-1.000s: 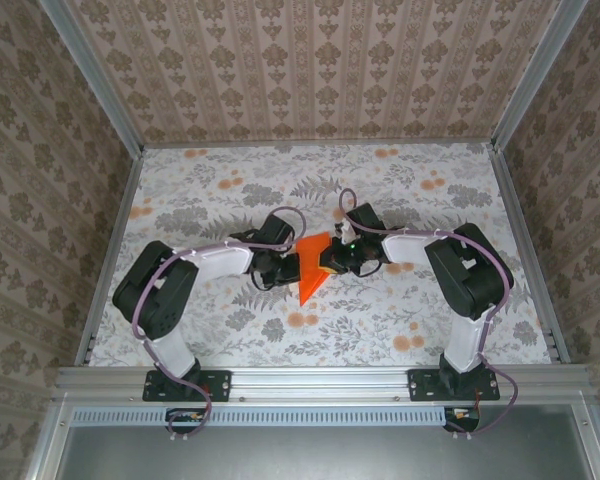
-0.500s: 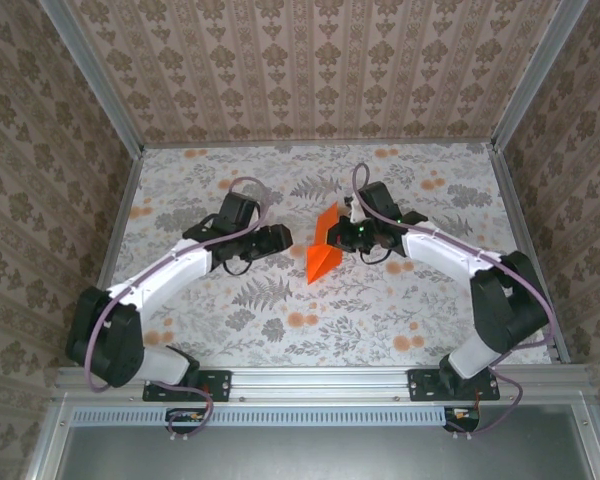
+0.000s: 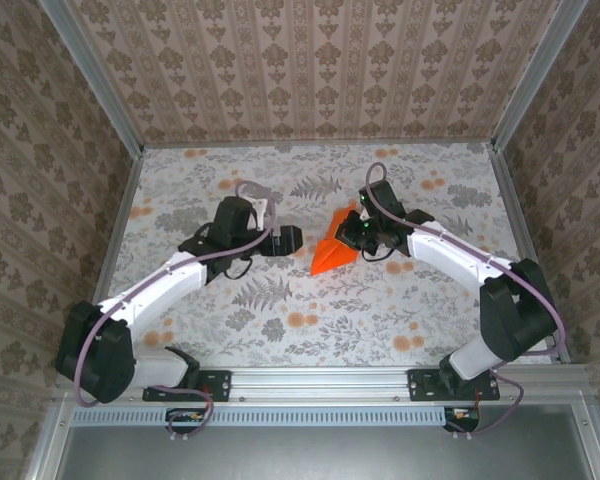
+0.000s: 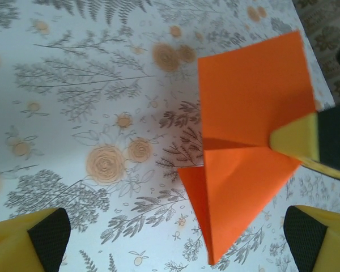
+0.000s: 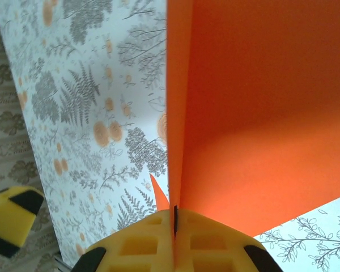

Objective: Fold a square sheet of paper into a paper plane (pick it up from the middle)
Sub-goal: Fourth fold the wing at the center of the table.

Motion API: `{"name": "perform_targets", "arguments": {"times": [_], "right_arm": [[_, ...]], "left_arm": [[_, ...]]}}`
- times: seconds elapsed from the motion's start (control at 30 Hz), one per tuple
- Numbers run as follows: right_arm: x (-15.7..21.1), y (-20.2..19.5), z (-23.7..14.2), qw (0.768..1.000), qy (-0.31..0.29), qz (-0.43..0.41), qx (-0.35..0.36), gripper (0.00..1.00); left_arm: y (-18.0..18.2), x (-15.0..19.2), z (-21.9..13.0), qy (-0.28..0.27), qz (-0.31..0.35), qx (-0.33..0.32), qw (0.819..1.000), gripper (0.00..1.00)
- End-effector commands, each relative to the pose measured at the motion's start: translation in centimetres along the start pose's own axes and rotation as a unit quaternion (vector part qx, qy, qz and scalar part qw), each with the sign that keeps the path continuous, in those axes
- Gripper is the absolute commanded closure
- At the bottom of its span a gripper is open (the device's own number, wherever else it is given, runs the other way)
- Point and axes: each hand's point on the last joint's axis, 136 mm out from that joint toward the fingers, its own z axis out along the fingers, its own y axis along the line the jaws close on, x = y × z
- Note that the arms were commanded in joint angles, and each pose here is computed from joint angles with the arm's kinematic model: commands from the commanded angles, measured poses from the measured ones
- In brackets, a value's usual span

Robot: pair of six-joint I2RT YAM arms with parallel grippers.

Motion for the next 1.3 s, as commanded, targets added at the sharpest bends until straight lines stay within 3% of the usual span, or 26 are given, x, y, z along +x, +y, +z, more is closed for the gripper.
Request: {"name": "perform_targets", "arguments": {"times": [0.0,0.43,0.7,0.97,1.27], "right_arm": [[0.8,-4.0,2.1,0.994,0.007,0.083,0.064,1.0],[2.3,-8.2,3.8,0.975,0.032,0.181,0.123,1.0],[2.3,-8.4,3.5,0.969,0.041,0.211,0.121,0.99],[2.7,-8.3,3.2,0.966,0.054,0.223,0.123,0.99],[3.0,-8.1,3.3,0.965,0.066,0.223,0.122,0.93]], "left_arm": [[-2.0,-0.3,1.2,-0.035,0.095,0.029,0.994,0.0],[-2.3,5.4,8.1,0.017,0.224,0.027,0.974,0.05],[-3.5,7.5,10.0,0.008,0.294,0.054,0.954,0.08],[-4.3,9.5,11.9,0.029,0.346,0.091,0.933,0.23],[-3.8,9.6,13.2,0.029,0.358,0.084,0.929,0.46]]}}
